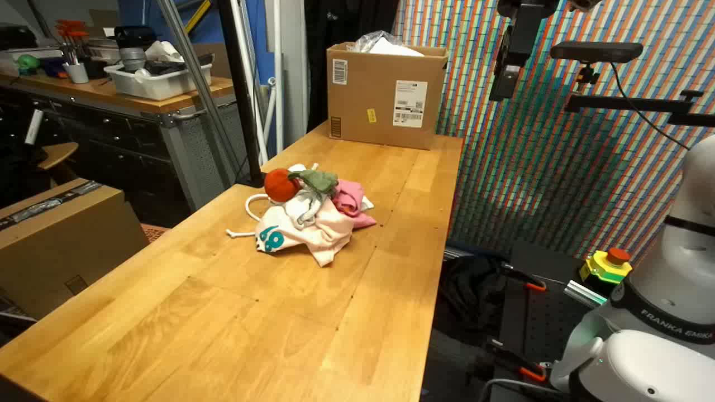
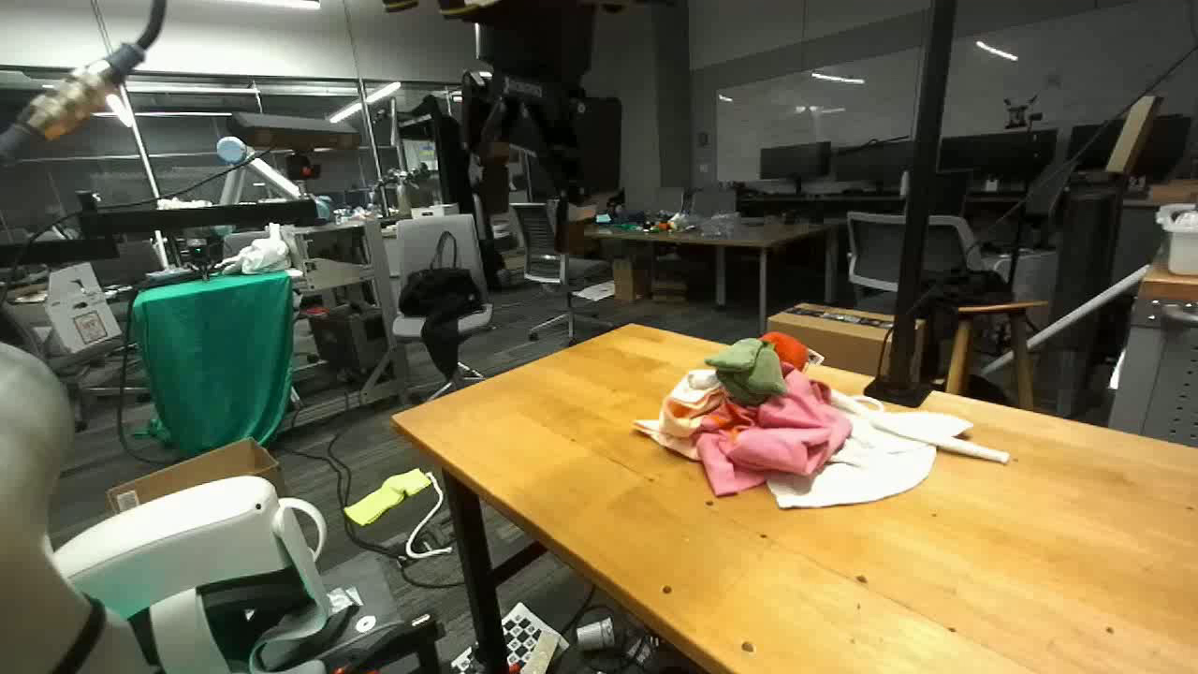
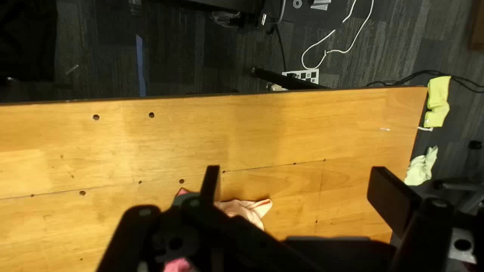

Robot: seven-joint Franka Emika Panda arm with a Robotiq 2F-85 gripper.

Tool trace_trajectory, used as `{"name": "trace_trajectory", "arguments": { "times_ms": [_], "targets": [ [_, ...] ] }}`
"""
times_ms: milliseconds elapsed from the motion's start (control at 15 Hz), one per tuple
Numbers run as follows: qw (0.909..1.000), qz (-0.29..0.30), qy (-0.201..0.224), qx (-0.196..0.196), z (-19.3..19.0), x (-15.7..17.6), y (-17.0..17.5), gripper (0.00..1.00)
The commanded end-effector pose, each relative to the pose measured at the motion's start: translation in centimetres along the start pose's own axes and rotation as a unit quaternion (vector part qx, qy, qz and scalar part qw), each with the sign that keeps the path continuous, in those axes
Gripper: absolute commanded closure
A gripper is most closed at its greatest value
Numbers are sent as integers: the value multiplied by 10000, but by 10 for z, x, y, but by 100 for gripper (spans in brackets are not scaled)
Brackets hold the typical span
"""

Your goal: Put the clothes, plush toy and rope separately on the table

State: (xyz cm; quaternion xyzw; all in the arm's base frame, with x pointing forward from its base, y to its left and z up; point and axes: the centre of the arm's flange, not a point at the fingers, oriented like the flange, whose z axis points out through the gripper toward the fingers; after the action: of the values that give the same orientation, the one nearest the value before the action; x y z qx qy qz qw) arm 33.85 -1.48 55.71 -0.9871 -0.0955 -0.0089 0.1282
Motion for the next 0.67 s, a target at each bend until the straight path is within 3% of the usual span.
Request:
{"name": "trace_trajectory", "arguments": {
  "times_ms": [0, 333, 600],
  "targets": [
    [10000, -2, 11, -2, -1, 0, 0, 0],
    [9999, 15, -5, -159, 0, 11, -3, 0],
    [9991, -204, -186, -307, -4, 45, -12, 0]
  ]
}}
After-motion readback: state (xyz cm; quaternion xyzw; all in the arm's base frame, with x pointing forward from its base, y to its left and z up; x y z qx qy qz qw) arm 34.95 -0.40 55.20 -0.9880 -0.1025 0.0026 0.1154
